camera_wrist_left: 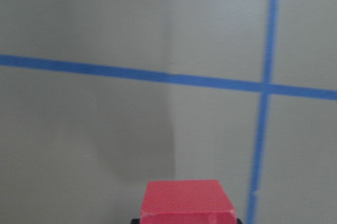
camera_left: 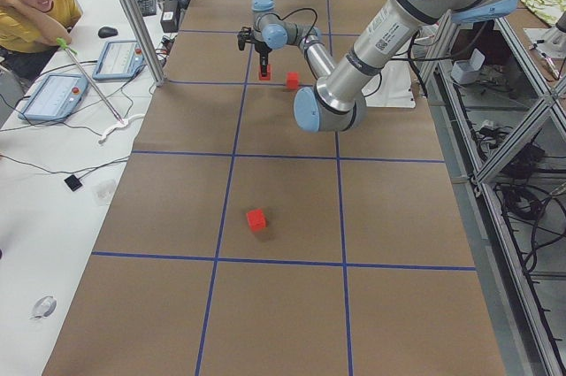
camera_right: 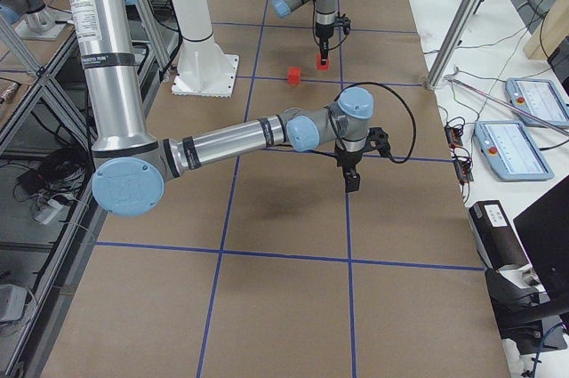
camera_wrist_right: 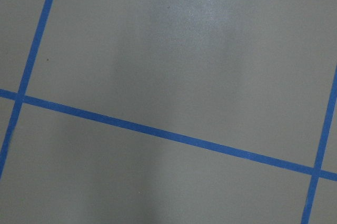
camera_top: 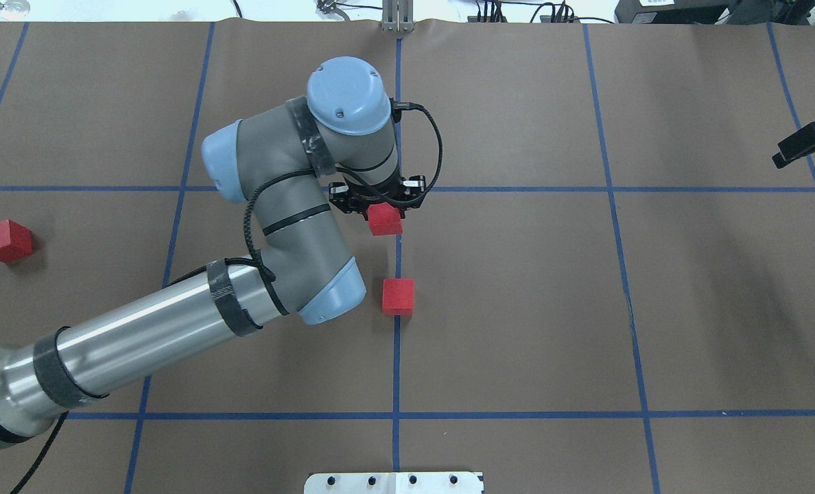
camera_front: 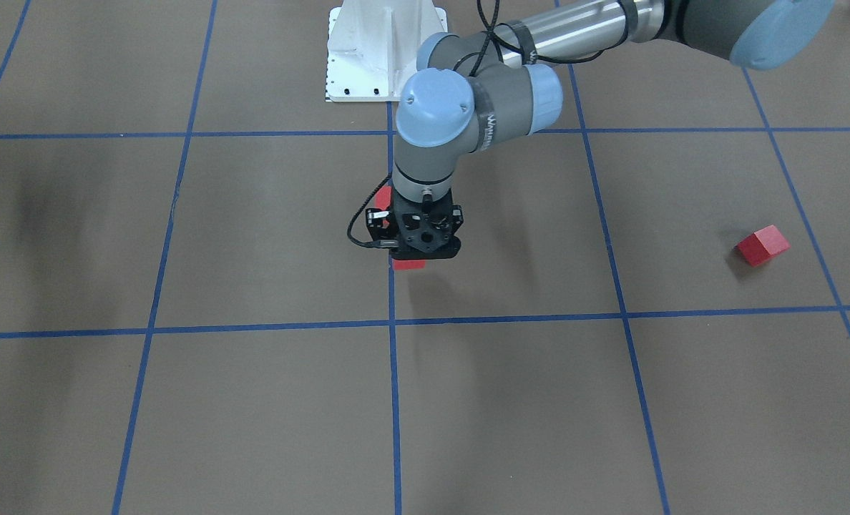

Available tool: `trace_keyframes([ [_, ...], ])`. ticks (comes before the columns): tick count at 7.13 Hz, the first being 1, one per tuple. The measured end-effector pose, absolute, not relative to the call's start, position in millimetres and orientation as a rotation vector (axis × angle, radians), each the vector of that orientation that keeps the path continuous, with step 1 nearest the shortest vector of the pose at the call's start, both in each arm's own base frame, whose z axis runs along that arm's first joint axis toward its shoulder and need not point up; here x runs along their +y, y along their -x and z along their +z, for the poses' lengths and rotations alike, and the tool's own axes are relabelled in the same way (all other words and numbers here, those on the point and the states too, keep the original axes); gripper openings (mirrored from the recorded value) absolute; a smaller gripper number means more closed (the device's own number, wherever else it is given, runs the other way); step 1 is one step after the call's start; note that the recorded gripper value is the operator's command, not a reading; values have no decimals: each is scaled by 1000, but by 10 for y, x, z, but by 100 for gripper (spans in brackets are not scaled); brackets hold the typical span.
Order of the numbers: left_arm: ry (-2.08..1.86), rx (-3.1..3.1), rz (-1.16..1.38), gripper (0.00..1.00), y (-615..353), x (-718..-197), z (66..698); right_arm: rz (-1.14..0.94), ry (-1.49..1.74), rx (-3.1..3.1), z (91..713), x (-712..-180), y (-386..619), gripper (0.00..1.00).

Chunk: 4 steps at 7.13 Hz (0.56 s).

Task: Form red blocks into L shape at center
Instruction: 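Carry the cube with the left gripper beside the center cube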

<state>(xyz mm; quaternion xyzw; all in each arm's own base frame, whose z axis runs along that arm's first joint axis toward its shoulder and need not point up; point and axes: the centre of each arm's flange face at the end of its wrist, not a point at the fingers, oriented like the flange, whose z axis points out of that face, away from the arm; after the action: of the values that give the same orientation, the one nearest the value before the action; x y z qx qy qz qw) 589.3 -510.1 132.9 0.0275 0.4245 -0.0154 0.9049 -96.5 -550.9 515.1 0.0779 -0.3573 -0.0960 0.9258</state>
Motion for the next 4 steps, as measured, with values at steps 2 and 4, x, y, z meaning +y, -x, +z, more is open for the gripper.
trace_keyframes([
  [2, -91, 856, 38, 0, -6239, -4883, 1203, -196, -159, -733, 5153, -5505, 964, 100],
  [4, -104, 839, 56, 0, -6396, -4727, 1231, -195, -159, -733, 5154, -5505, 963, 100],
])
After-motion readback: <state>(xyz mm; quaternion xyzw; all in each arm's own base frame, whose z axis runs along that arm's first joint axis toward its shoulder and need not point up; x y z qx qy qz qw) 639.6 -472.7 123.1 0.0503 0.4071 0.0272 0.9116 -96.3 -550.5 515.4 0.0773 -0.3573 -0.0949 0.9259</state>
